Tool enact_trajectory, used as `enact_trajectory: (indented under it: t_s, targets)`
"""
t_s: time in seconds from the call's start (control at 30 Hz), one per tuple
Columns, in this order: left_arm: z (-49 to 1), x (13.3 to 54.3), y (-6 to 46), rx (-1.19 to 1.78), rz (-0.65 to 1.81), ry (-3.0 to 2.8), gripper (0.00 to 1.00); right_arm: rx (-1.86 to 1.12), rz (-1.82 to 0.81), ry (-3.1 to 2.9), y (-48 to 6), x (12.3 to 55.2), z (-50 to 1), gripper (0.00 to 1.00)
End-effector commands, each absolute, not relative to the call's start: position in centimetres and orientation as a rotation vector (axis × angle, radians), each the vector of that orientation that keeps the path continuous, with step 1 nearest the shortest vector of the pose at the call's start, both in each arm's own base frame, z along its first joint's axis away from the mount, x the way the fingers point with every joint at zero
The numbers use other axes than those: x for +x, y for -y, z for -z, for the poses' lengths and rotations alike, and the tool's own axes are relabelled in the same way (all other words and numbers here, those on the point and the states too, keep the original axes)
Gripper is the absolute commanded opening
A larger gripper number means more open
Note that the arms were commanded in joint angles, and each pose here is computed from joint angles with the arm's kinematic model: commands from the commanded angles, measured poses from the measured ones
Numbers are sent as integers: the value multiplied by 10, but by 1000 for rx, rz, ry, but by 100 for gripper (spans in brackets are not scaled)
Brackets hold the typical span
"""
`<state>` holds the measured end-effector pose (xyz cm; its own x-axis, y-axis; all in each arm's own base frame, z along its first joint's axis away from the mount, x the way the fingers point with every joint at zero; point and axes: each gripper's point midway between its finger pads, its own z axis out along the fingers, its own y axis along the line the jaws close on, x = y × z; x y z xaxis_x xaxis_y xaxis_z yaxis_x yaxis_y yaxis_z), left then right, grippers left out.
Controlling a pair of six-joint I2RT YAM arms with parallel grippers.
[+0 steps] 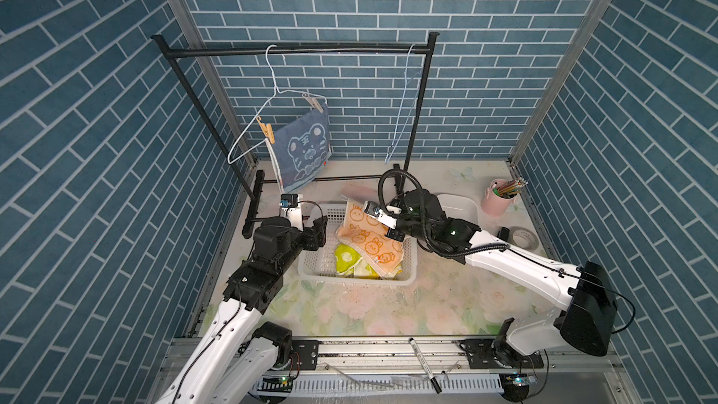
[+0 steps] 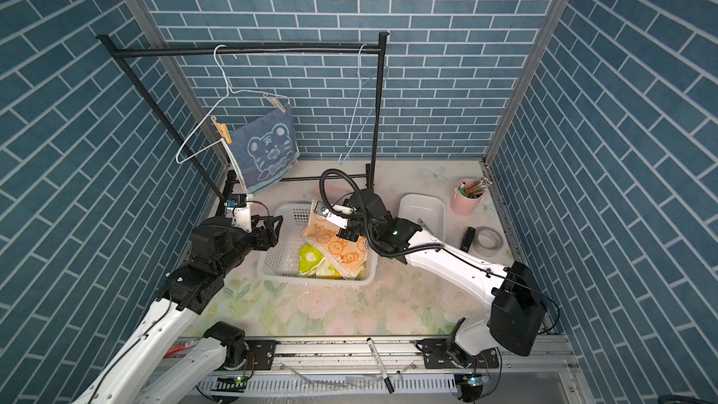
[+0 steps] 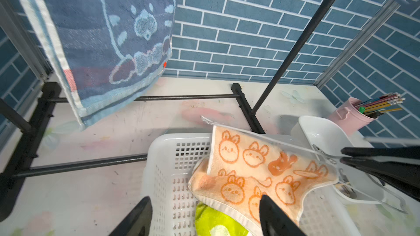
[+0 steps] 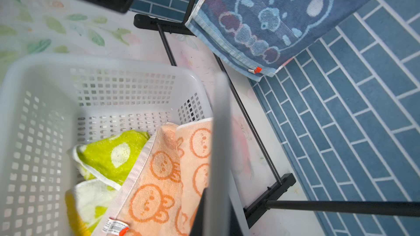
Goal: Remove the clothespins securing towels to the hanger
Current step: Pick up the hanger from the basket.
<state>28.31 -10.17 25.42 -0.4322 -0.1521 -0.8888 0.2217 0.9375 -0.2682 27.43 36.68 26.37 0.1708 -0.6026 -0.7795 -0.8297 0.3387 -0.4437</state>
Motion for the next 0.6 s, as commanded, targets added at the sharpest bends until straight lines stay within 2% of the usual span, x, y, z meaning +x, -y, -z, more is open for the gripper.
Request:
enact_trajectory:
  t_s: [0.0, 0.23, 0.57]
  targets:
    - [-231, 289, 121, -2, 583, -2013, 75, -1195, -380, -1670, -351, 271, -288, 0]
    - [-208, 313, 152, 7, 786, -2048, 77, -1043, -512, -1756, -332, 267, -310, 0]
    - [-176, 359, 155, 1, 809, -2111, 77, -999, -532, -1777, -321, 269, -308, 0]
